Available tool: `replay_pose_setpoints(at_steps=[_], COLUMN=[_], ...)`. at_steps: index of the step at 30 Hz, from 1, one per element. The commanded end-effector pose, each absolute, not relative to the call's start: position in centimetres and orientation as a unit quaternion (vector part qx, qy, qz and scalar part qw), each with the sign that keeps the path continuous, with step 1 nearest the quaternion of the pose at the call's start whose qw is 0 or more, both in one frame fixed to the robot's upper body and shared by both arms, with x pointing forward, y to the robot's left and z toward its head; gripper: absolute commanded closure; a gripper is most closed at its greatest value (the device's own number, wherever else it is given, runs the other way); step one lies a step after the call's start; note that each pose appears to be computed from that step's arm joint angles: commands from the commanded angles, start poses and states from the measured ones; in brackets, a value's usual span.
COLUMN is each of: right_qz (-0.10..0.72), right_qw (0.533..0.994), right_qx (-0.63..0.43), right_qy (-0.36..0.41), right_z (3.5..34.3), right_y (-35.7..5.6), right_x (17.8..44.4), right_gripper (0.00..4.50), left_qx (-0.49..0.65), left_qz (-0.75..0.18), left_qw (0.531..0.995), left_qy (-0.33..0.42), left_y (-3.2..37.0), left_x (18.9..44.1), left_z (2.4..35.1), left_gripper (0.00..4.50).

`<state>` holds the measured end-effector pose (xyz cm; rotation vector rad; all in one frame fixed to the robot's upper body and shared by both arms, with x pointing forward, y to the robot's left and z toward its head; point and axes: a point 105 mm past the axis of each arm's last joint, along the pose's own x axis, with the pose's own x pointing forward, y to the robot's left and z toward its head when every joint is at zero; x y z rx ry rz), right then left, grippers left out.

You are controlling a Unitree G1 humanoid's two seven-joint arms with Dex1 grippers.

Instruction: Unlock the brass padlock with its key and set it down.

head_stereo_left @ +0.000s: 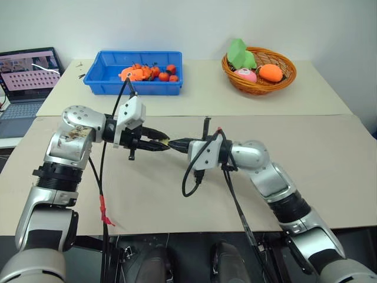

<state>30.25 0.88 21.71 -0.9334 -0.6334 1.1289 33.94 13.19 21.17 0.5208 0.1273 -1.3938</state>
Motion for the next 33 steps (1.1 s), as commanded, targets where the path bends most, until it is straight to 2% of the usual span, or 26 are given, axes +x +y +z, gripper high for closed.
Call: replay_pose_setpoints(at_steps=[1,4,5,6,10,14,22,28,33], right_qz=[0.467,0.440,0.434,0.430,0.420,0.392,0.350,0.324,0.298], right_qw=[0.691,0.678,0.675,0.672,0.654,0.616,0.473,0.469,0.475], right_qx=[-0.441,-0.474,-0.482,-0.491,-0.514,-0.555,-0.669,-0.670,-0.670], right_qy=[-0.332,-0.348,-0.351,-0.352,-0.363,-0.398,-0.455,-0.476,-0.487], right_z=[24.0,24.1,24.0,23.8,23.4,23.4,19.2,18.9,19.8], right_y=[0.7,0.5,0.3,0.2,0.0,-0.6,-1.5,-1.0,-1.0], right_x=[30.0,30.4,30.6,30.7,30.7,30.5,30.5,31.2,31.9], right_gripper=[4.43,4.43,3.91,3.71,2.35,2.35,2.35,2.35,2.35], left_qx=[0.248,0.247,0.247,0.247,0.245,0.245,0.247,0.249,0.251], left_qz=[-0.633,-0.632,-0.633,-0.633,-0.633,-0.633,-0.633,-0.631,-0.629], left_qw=[0.733,0.733,0.733,0.733,0.733,0.733,0.733,0.734,0.734], left_qy=[0.037,0.037,0.038,0.038,0.037,0.038,0.038,0.038,0.037], left_y=[13.0,13.0,13.0,13.0,13.0,13.0,13.0,13.1,13.2], left_x=[33.7,33.7,33.7,33.7,33.7,33.7,33.7,33.8,33.8], left_z=[22.3,22.3,22.3,22.3,22.3,22.3,22.4,22.6,22.8], left_gripper=[3.64,3.64,3.64,3.64,3.64,3.64,3.64,3.64,3.64])
